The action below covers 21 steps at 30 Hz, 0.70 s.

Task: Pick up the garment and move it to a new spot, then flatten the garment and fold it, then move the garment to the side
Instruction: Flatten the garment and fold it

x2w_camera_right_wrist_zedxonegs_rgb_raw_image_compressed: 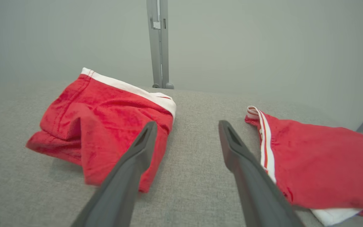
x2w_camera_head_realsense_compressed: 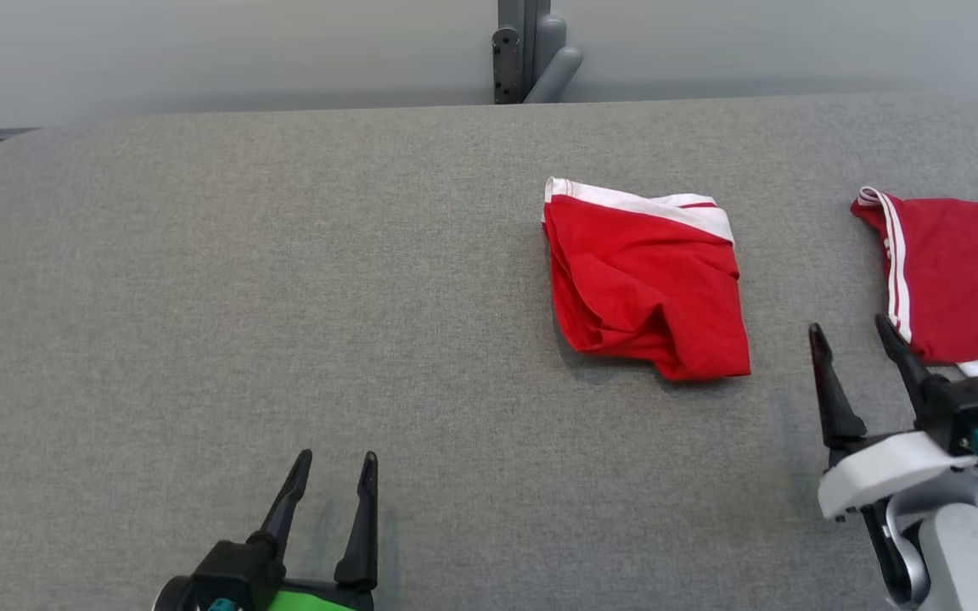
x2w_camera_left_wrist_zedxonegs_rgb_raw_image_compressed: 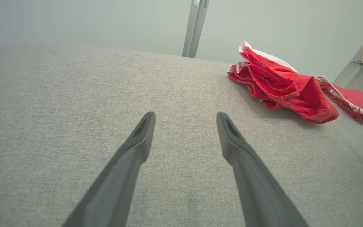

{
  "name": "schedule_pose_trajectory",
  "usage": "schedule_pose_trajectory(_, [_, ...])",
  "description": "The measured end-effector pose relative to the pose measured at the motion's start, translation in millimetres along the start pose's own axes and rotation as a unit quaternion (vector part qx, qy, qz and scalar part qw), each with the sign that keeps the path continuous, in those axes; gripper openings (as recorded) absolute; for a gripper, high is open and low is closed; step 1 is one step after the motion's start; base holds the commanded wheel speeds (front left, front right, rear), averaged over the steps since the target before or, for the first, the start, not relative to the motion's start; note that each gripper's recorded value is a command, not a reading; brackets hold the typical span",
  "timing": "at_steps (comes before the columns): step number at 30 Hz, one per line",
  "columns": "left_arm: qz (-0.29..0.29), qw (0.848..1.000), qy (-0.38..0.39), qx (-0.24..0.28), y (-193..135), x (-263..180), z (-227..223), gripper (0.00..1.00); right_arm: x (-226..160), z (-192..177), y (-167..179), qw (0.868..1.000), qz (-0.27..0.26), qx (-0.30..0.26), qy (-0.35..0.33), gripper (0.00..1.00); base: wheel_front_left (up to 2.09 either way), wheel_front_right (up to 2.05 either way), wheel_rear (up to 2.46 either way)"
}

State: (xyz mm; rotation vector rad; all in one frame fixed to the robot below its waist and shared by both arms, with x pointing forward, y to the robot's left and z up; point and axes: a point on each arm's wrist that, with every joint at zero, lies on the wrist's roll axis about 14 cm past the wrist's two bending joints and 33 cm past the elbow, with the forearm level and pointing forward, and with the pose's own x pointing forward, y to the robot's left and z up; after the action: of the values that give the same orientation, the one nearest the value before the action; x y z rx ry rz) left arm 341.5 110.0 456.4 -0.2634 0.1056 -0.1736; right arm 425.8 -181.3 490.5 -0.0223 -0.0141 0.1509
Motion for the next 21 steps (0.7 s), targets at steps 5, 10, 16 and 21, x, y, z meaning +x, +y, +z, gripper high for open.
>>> schedule_pose_trajectory(5, [0.017,1.000,-0.008,0.000,9,-6,4,1.00,-28,-2,-19,0.999,-0.049,0.003,-0.002,1.00,0.00,0.00,0.00])
schedule_pose_trajectory(10, [0.025,1.000,-0.013,0.002,14,-9,8,1.00,-51,-17,-26,0.997,-0.075,0.005,0.021,1.00,0.00,0.00,0.00])
schedule_pose_trajectory(16, [0.032,0.999,-0.016,0.003,18,-9,9,1.00,-47,-21,-12,0.997,-0.063,0.023,0.024,0.00,0.00,0.00,0.00])
schedule_pose_trajectory(21, [0.035,0.999,-0.014,0.000,20,-3,9,1.00,-6,5,7,0.999,-0.028,0.021,-0.016,0.00,0.00,0.00,0.00])
